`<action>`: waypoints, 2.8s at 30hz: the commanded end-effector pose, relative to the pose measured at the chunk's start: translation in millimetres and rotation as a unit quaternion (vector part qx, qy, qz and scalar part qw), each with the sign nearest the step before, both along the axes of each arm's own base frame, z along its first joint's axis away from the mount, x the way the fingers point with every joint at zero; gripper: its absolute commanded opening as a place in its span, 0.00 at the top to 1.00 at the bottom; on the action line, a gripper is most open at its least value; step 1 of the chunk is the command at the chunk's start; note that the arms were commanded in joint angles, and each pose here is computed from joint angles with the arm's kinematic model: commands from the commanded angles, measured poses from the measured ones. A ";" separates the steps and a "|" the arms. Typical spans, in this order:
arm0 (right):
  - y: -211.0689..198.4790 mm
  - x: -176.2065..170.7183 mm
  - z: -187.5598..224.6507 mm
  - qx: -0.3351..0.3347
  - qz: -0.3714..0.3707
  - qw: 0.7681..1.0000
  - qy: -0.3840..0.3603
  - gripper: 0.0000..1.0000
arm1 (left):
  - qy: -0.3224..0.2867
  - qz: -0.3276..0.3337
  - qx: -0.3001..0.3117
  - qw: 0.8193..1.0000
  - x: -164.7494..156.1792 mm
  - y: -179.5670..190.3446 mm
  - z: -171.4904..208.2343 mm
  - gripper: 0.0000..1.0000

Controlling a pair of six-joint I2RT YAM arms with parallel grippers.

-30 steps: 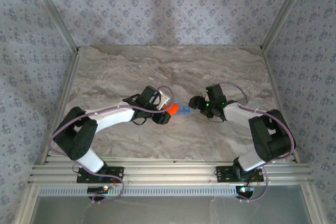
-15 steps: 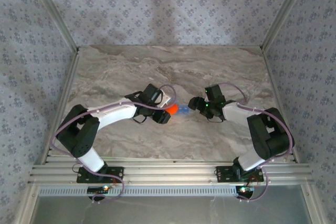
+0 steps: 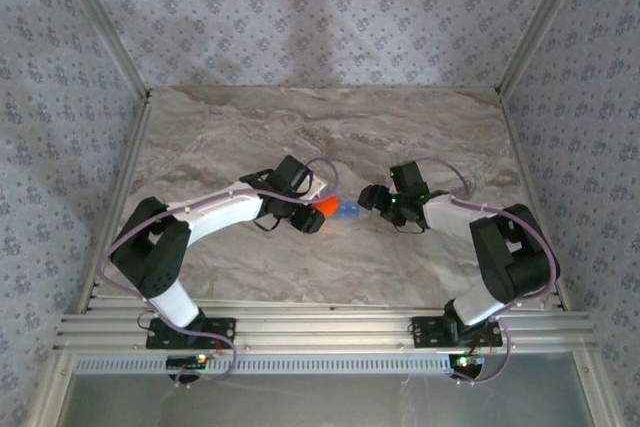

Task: Sort the pills into containers

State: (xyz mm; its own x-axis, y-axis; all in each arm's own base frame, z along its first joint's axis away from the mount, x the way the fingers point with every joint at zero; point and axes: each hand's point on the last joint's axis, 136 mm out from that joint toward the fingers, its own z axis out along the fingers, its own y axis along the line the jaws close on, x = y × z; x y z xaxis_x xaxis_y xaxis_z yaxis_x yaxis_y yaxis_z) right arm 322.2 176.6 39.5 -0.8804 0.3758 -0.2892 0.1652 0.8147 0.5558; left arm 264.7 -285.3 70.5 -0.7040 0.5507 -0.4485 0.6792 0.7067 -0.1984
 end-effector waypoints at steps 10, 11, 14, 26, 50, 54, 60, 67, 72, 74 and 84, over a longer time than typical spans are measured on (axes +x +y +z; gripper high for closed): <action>4.8 2.4 4.0 0.000 0.007 1.000 0.000 0.27 | -0.003 -0.017 0.017 1.000 4.2 -2.7 6.9 1.00; 4.5 2.2 4.2 0.000 0.006 1.000 0.000 0.27 | -0.003 -0.017 0.017 1.000 4.3 -2.8 6.5 1.00; 3.7 1.5 3.8 -0.001 0.005 1.000 0.001 0.27 | -0.002 -0.018 0.019 1.000 4.5 -2.2 5.5 1.00; 5.5 1.8 3.6 0.000 0.002 1.000 0.000 0.27 | 0.007 -0.030 0.036 0.999 2.6 -0.4 3.7 1.00; 9.8 3.8 3.9 -0.001 0.005 1.000 0.000 0.27 | 0.007 -0.038 0.044 0.998 4.7 -1.0 16.5 1.00; 11.0 3.6 4.5 -0.001 0.007 1.000 -0.001 0.27 | 0.013 -0.040 0.049 0.998 2.8 0.0 14.0 1.00; 10.7 3.8 3.8 -0.002 0.006 1.000 0.000 0.27 | 0.023 -0.044 0.060 0.997 1.4 1.4 10.6 1.00; 10.8 3.0 1.9 -0.001 0.007 1.000 0.002 0.27 | 0.024 -0.046 0.069 0.996 3.7 1.9 11.4 1.00; 11.2 3.8 2.5 -0.001 0.006 1.000 0.001 0.27 | 0.019 -0.047 0.069 0.996 6.6 0.9 14.2 1.00; 11.1 3.5 1.9 -0.001 0.007 1.000 0.002 0.27 | 0.018 -0.048 0.070 0.996 6.6 0.7 14.4 1.00; 10.9 3.3 0.5 -0.002 0.006 1.000 0.003 0.27 | 0.028 -0.056 0.098 0.993 4.1 8.3 11.5 1.00</action>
State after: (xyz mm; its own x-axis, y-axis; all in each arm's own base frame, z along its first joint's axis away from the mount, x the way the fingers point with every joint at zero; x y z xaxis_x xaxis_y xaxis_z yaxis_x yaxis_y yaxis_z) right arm 322.3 185.6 39.8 -0.8884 0.3563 -0.2895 0.1468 0.8179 0.5563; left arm 267.9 -277.9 77.9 -0.6721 0.6762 -0.3017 0.7308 0.6713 -0.1238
